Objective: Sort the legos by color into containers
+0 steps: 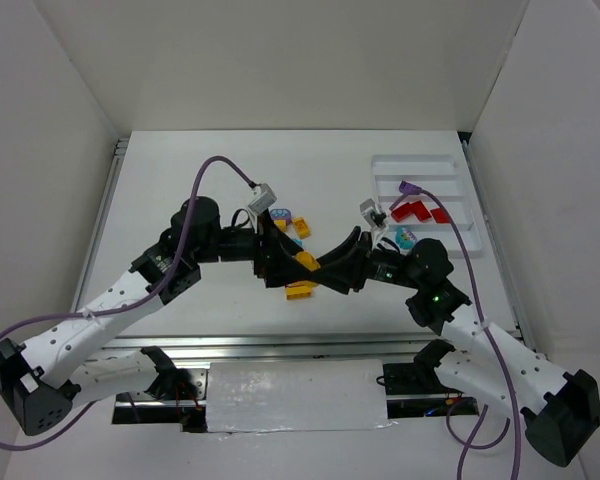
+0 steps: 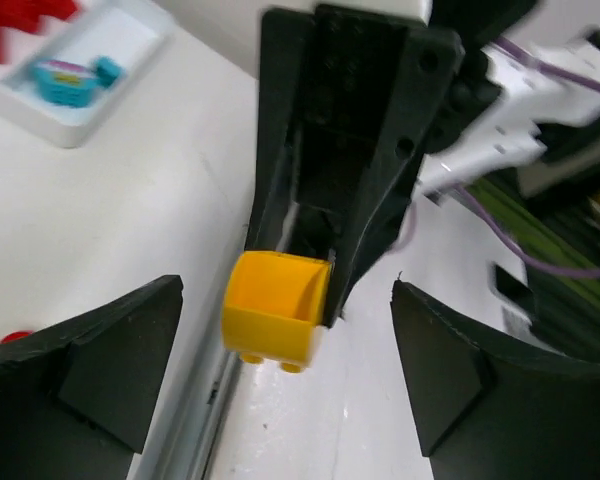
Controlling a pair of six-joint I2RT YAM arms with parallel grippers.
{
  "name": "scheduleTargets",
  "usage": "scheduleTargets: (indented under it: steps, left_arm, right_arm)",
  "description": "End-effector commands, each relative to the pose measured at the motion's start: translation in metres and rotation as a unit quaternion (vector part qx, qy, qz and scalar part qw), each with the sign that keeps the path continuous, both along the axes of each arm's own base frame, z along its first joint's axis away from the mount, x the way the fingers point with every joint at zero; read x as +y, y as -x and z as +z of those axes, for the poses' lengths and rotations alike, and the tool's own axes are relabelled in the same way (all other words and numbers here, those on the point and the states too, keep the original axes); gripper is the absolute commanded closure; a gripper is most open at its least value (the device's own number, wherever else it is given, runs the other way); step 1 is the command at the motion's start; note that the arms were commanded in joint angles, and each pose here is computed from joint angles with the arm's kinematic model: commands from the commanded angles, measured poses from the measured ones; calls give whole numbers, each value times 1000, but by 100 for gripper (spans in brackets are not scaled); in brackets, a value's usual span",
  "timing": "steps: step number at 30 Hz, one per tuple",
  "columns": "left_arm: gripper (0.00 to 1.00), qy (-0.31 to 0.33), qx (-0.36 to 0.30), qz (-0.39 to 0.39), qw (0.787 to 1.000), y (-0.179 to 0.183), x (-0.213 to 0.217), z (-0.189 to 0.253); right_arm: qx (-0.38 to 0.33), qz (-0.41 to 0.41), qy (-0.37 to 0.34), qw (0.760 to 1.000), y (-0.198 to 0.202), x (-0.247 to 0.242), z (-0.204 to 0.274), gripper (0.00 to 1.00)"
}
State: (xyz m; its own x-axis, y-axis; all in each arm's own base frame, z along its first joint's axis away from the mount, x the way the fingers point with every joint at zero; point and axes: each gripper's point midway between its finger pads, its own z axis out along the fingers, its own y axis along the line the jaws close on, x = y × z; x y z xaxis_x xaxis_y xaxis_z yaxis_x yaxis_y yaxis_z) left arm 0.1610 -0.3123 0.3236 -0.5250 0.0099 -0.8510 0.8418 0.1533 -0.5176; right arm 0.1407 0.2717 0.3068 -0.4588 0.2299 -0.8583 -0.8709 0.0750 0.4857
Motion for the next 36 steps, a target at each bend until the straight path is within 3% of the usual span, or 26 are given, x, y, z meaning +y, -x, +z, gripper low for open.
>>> scheduleTargets:
  steps: [1, 2, 3, 4, 5, 6, 7, 9, 10, 11, 14, 15, 16, 18, 21, 22, 25, 27, 36]
  left_arm:
    - [1, -18, -27, 149, 988, -45, 15, 27]
    - [1, -37, -17, 200, 979, -60, 24, 25]
    - [0, -96, 14, 314, 944, -86, 54, 3]
    - [0, -109, 16, 368, 923, -98, 70, 13]
    - [1, -133, 25, 418, 899, -105, 89, 10]
    - [1, -153, 24, 494, 856, -116, 119, 10]
    - [1, -174, 24, 516, 839, -111, 137, 10]
    - [0, -189, 9, 536, 823, -106, 156, 9]
    - [1, -182, 1, 533, 827, -98, 162, 14]
    - [0, -183, -7, 526, 831, -94, 164, 14]
    - [0, -199, -31, 506, 839, -82, 171, 2]
    - [1, -214, -30, 507, 834, -81, 175, -11]
    - [0, -221, -31, 519, 825, -79, 185, -16]
    - [0, -243, -32, 517, 820, -74, 191, -32]
    - [0, -265, -34, 504, 821, -71, 192, -56]
    - [0, -266, -34, 497, 825, -72, 188, -63]
    - [1, -272, -33, 473, 837, -72, 179, -65]
    - [1, -281, -33, 472, 835, -76, 179, -69]
    - [0, -291, -36, 475, 830, -80, 183, -75]
  right_arm:
    - [8, -120, 28, 992, -44, -8, -1, 100]
    - [37, -164, 53, 984, -65, -12, -14, 100]
    - [77, -212, 86, 970, -83, -21, -25, 100]
    - [119, -325, 99, 933, -125, -51, -36, 100]
    - [157, -380, 123, 903, -156, -65, -46, 100]
    - [207, -422, 164, 867, -171, -86, -71, 100]
    - [263, -481, 188, 815, -205, -122, -104, 100]
    - [293, -524, 183, 779, -240, -152, -102, 100]
    - [321, -561, 198, 736, -263, -173, -128, 100]
    - [315, -601, 176, 713, -291, -199, -111, 100]
    - [347, -674, 185, 626, -348, -249, -125, 100]
    - [349, -680, 181, 618, -365, -255, -124, 100]
    - [366, -680, 206, 601, -382, -260, -157, 100]
    - [343, -704, 190, 592, -432, -273, -128, 100]
    - [344, -717, 220, 565, -455, -290, -151, 100]
    - [338, -723, 211, 565, -464, -294, -138, 100]
    - [351, -719, 206, 563, -479, -299, -153, 100]
    - [359, -726, 200, 552, -481, -319, -162, 99]
    - [350, -733, 195, 550, -478, -324, -173, 98]
